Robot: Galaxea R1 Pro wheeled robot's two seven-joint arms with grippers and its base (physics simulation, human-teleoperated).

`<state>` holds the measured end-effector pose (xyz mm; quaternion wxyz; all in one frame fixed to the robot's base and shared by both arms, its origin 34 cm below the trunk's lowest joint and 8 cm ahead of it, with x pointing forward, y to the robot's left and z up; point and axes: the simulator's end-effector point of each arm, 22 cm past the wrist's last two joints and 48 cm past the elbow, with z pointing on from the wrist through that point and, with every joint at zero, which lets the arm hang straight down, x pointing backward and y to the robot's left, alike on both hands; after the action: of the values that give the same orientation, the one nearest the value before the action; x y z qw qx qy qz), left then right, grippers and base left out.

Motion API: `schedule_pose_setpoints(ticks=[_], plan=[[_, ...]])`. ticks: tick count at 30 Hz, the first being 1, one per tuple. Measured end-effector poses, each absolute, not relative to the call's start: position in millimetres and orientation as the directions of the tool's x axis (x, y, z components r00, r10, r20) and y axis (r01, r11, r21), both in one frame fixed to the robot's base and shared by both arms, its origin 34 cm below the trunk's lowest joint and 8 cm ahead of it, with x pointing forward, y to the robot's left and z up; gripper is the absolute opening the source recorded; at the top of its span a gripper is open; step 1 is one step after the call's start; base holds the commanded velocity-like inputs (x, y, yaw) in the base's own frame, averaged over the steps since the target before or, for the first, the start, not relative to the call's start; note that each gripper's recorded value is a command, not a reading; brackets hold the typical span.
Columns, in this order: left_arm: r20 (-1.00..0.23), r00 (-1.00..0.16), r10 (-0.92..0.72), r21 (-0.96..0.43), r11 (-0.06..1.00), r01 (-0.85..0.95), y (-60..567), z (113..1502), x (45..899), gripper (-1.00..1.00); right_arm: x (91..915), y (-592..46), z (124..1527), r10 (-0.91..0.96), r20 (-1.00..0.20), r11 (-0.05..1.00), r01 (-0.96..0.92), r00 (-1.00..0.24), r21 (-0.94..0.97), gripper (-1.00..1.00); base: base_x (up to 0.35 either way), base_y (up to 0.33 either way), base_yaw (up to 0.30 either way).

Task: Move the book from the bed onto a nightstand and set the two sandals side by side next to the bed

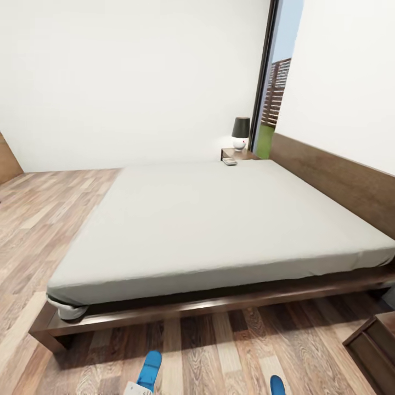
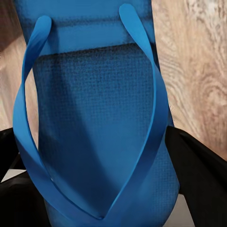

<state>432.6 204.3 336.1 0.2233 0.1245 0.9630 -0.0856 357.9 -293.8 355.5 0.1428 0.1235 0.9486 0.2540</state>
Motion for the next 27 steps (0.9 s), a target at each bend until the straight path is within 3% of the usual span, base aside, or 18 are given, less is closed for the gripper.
schedule_pose_setpoints(ticks=[17,27], plan=[[-0.451,-0.869,0.202,-0.109,0.954,0.278,204.3,336.1,432.6,-1.00,358.2,-293.8,355.6,0.307,-0.209,0.840,0.162,-0.929,0.517,-1.00,0.000,0.000,0.271],[-0.451,-0.869,0.201,-0.109,0.954,0.278,204.2,336.1,432.7,-1.00,358.2,-293.4,355.9,0.307,-0.209,0.839,0.161,-0.929,0.519,-1.00,0.000,0.000,0.047]])
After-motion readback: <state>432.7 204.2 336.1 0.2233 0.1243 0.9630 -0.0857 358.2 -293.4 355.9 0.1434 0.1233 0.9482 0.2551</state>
